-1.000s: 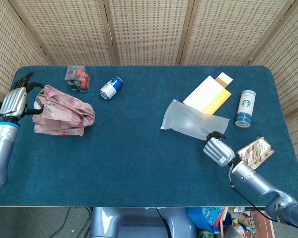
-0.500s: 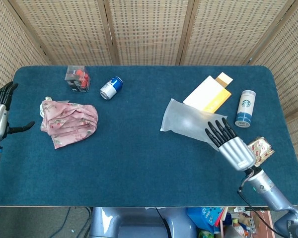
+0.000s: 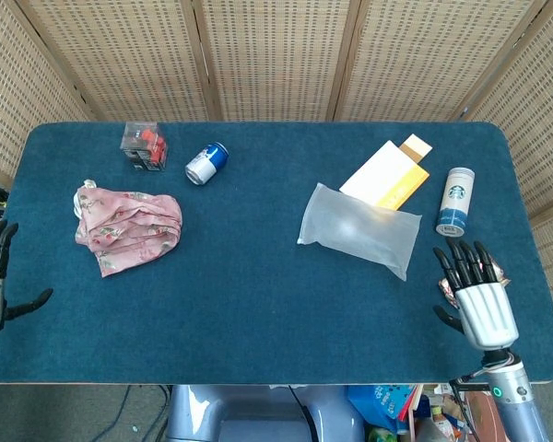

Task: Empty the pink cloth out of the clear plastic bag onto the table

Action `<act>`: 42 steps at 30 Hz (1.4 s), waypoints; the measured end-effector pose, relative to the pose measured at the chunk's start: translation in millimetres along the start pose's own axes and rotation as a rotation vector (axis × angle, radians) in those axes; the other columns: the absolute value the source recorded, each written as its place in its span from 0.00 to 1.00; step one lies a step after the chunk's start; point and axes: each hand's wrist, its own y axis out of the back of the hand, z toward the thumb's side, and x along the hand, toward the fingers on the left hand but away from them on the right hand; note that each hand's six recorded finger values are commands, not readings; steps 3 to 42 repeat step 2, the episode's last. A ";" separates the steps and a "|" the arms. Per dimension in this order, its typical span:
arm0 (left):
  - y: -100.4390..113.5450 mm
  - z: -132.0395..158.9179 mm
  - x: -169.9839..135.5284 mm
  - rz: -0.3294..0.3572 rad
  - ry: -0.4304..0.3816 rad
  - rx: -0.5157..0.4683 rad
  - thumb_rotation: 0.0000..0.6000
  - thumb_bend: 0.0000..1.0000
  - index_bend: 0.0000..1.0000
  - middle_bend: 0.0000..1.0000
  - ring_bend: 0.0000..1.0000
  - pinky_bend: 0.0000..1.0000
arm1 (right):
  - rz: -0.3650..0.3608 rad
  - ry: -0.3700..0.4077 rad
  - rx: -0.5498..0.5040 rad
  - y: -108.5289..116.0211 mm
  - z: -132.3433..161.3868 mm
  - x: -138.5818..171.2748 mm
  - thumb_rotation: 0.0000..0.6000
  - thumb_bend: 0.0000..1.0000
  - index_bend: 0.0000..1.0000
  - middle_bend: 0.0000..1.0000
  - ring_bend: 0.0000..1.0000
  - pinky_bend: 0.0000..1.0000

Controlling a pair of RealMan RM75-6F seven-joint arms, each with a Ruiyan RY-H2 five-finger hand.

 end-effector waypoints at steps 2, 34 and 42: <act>-7.5 0.8 -11.9 -0.029 0.002 0.004 1.00 0.18 0.00 0.00 0.00 0.00 | 0.010 -0.039 -0.057 0.0 -1.5 8.4 1.00 0.00 0.00 0.00 0.00 0.00; -7.5 0.8 -11.9 -0.029 0.002 0.004 1.00 0.18 0.00 0.00 0.00 0.00 | 0.010 -0.039 -0.057 0.0 -1.5 8.4 1.00 0.00 0.00 0.00 0.00 0.00; -7.5 0.8 -11.9 -0.029 0.002 0.004 1.00 0.18 0.00 0.00 0.00 0.00 | 0.010 -0.039 -0.057 0.0 -1.5 8.4 1.00 0.00 0.00 0.00 0.00 0.00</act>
